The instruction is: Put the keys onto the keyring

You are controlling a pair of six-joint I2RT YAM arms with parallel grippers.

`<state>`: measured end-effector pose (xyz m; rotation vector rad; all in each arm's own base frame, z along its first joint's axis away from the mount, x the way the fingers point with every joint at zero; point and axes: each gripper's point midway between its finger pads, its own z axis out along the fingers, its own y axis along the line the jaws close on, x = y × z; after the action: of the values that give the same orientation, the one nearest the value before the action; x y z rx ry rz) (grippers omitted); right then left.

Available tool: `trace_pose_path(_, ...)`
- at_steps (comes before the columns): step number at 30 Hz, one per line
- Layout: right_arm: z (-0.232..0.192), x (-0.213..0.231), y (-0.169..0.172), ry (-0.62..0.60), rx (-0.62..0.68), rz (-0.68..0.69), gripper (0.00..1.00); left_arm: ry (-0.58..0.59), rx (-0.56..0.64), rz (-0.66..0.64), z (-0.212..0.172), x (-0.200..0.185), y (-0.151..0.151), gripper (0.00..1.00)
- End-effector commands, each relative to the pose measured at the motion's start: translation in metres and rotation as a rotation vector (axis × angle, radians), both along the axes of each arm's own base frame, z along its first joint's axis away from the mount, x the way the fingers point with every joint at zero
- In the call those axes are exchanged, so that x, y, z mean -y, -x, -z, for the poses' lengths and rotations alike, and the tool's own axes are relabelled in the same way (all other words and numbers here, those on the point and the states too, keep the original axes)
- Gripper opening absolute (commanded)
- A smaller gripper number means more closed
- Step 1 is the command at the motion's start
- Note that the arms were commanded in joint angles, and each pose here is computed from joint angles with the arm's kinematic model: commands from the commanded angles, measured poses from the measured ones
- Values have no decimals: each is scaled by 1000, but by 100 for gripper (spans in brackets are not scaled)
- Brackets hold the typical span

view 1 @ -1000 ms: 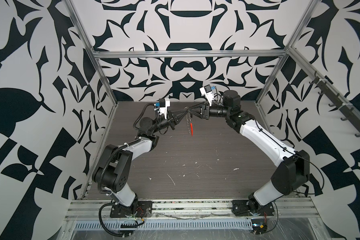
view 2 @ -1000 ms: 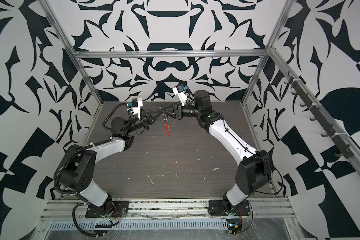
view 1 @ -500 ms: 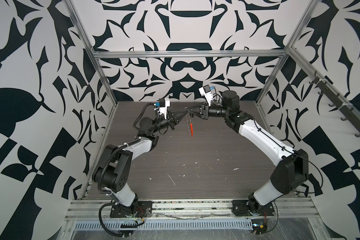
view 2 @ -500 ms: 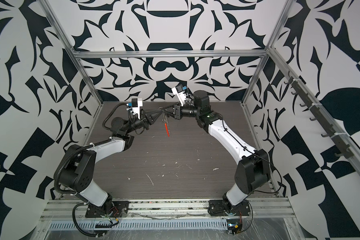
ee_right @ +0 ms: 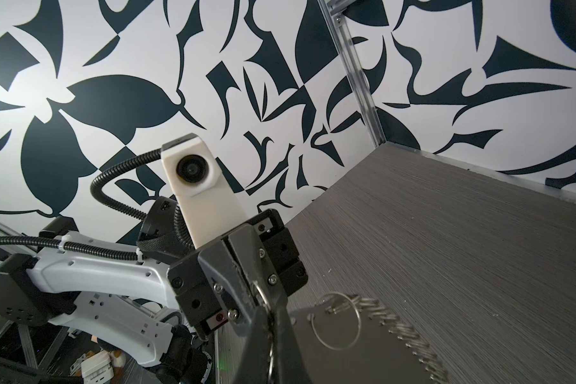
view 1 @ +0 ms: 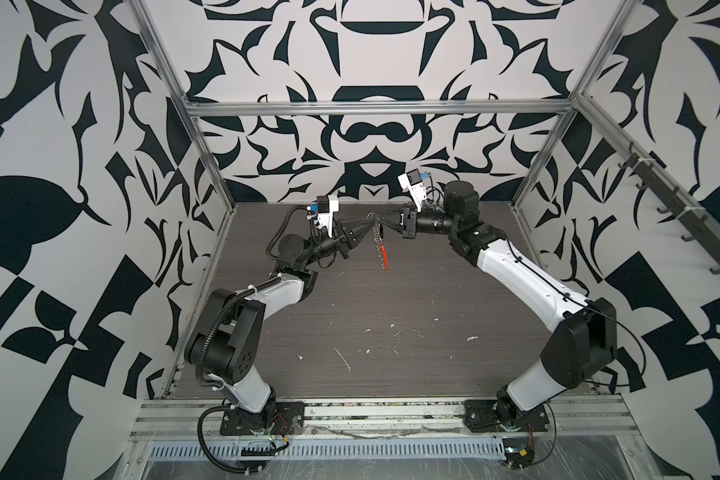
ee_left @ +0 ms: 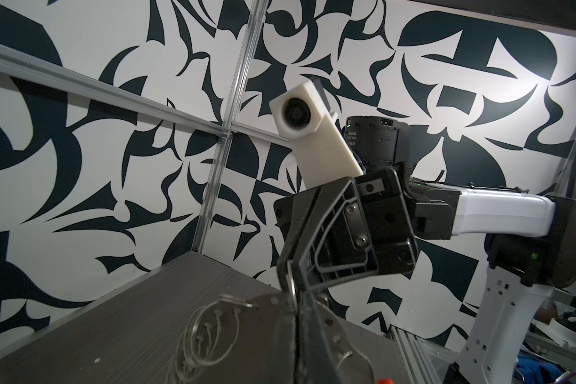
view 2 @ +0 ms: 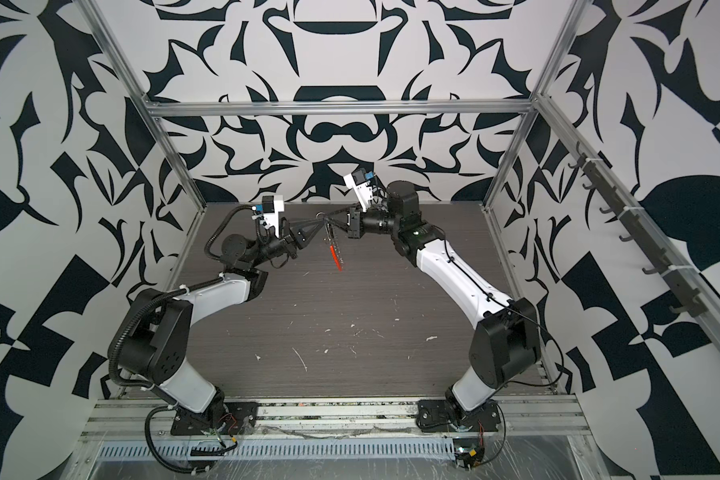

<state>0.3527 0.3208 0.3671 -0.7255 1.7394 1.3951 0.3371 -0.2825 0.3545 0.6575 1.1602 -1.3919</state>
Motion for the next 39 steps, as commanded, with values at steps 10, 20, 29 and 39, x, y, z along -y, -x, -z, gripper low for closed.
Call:
trace_pose_path(10,-18,9,0,72,183,113,0,1,38,-45,6,-10,-13,21)
trace_pose_path(20,-3,11,2,171,251,104,0,-265,95,2,38,-22,0,14)
trace_pose_path(29,7,3,10,201,280,52,0,-686,180,91,60,-27,21,14)
trace_pose_path(39,8,-8,17,193,280,4,0,-662,195,166,43,-21,16,19)
